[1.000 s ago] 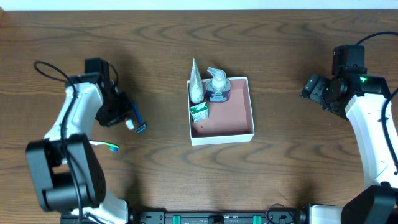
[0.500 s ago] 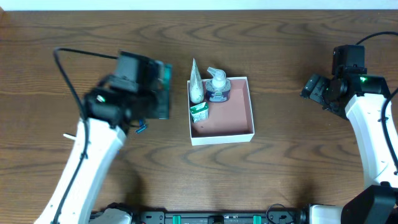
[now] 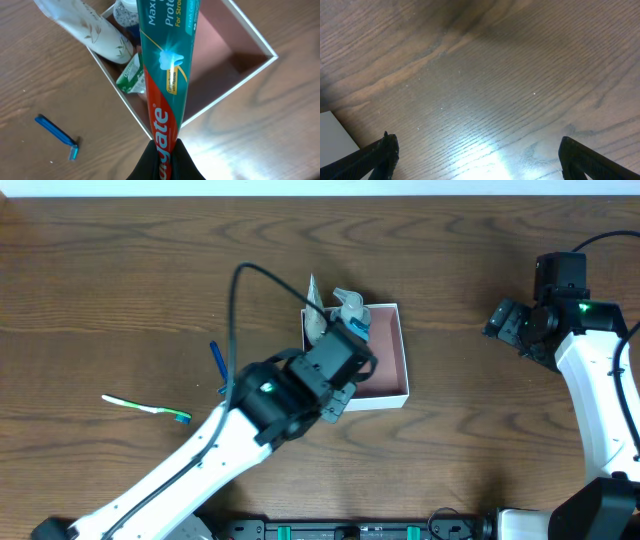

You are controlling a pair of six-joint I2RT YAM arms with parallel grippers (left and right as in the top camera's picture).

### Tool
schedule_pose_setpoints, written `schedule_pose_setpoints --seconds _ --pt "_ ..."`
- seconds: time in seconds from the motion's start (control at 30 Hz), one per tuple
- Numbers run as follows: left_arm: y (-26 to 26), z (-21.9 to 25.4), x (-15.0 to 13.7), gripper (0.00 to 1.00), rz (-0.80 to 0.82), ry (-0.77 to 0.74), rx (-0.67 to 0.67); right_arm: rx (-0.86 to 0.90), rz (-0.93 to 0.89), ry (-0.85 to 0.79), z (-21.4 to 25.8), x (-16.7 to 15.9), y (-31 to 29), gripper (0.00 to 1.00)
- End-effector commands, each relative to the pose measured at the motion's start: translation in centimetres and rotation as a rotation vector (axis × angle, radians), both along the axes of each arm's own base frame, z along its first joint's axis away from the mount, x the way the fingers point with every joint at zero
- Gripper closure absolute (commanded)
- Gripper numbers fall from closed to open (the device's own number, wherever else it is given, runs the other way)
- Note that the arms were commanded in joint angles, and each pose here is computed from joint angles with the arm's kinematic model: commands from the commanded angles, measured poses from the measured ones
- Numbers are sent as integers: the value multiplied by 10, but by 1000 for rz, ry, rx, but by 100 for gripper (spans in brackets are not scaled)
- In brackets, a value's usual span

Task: Pack container
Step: 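Carry the tube over the box and lower it inside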

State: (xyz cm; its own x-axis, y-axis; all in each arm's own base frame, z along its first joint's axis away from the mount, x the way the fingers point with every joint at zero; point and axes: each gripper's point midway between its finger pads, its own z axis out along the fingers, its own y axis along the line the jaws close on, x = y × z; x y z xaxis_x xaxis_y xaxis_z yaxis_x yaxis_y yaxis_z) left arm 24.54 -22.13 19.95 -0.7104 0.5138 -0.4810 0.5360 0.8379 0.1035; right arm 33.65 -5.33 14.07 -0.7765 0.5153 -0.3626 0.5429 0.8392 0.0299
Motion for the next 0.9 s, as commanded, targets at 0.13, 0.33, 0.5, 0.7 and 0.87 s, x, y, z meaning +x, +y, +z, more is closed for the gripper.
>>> schedule_pose_setpoints --seconds 0.13,0.33,0.5,0.7,0.87 --pt "-11 -48 26 93 -39 7 166 -2 -23 -9 3 2 -4 1" --pt "-15 -92 30 93 -189 74 319 -2 -23 -9 3 2 -4 1" --pt "-14 -111 29 93 -324 106 414 -2 -23 -9 3 2 -4 1" --pt "-14 -113 29 94 -498 97 489 -2 -23 -9 3 2 -4 1" --pt "-14 -113 29 93 -651 84 549 -2 -23 -9 3 2 -4 1"
